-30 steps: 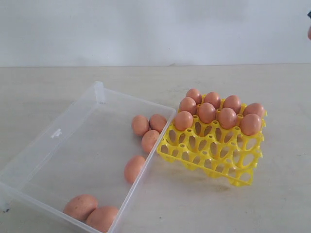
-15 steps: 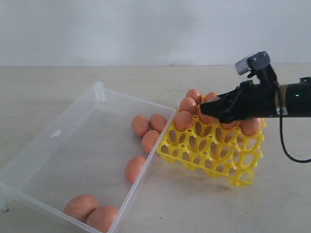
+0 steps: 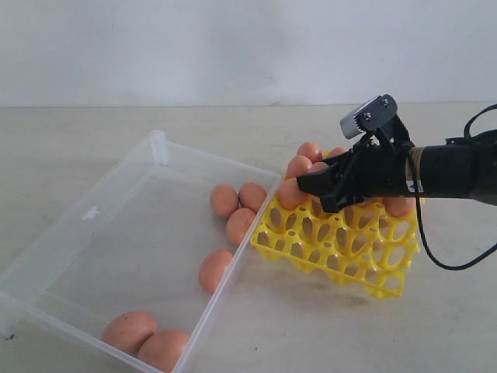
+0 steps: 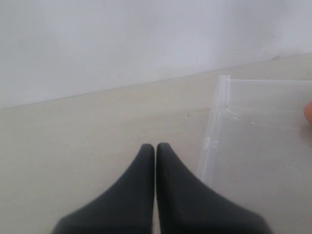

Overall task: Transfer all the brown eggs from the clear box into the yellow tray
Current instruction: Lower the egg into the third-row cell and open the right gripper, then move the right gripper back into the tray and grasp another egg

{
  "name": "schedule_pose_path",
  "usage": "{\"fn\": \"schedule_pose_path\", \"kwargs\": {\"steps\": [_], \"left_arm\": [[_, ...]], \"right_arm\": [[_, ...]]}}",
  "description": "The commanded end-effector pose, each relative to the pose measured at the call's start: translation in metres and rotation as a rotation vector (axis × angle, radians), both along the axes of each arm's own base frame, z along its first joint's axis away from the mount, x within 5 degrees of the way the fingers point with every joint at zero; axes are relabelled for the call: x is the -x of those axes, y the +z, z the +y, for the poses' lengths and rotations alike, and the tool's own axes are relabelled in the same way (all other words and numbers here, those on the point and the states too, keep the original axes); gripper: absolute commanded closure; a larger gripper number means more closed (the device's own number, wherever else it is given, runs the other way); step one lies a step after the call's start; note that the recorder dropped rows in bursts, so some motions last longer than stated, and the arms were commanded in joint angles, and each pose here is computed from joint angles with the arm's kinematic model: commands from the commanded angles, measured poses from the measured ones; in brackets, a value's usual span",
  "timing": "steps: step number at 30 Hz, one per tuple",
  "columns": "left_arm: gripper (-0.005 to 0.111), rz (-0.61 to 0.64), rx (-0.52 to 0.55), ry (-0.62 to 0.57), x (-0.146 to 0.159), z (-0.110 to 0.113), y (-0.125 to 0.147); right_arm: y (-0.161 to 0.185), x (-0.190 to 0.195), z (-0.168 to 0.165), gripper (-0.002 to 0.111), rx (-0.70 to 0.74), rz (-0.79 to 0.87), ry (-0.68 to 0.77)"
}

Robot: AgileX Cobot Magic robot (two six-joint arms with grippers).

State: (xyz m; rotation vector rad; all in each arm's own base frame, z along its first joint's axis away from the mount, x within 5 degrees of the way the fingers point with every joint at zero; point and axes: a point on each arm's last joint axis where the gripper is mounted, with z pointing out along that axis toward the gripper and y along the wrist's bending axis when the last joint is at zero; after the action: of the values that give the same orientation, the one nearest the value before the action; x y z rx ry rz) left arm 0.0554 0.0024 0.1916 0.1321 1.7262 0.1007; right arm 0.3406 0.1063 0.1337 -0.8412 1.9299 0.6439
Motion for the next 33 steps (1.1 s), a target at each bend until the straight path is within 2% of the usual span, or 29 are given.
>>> {"fn": "schedule_pose_path", "kwargs": {"steps": [1, 7, 11, 19, 22, 27, 30, 33], "left_arm": [[0.105, -0.001, 0.011, -0.002, 0.000, 0.000, -0.001], [0.105, -0.001, 0.011, -0.002, 0.000, 0.000, -0.001], [0.105, -0.001, 0.011, -0.002, 0.000, 0.000, -0.001], [0.105, -0.001, 0.011, -0.002, 0.000, 0.000, -0.001], [0.105, -0.001, 0.011, -0.002, 0.000, 0.000, -0.001], [0.105, -0.001, 0.011, -0.002, 0.000, 0.000, -0.001], [0.105, -0.001, 0.011, -0.002, 0.000, 0.000, -0.001], [0.105, -0.001, 0.011, -0.002, 0.000, 0.000, -0.001]], "right_arm": [[0.000, 0.001, 0.001, 0.093, 0.008, 0.005, 0.023], [0.000, 0.001, 0.001, 0.061, 0.005, 0.016, 0.024], [0.000, 0.001, 0.001, 0.051, 0.005, 0.016, 0.024], [0.009, 0.003, 0.003, 0.052, -0.023, -0.011, 0.041], [0.029, 0.005, 0.006, 0.052, -0.072, -0.071, 0.069], [0.081, 0.017, 0.015, 0.053, -0.239, -0.221, 0.140], [0.115, 0.024, 0.039, 0.065, -0.264, -0.317, 0.169], [0.140, 0.028, 0.083, 0.080, -0.142, -0.398, 0.245]]}}
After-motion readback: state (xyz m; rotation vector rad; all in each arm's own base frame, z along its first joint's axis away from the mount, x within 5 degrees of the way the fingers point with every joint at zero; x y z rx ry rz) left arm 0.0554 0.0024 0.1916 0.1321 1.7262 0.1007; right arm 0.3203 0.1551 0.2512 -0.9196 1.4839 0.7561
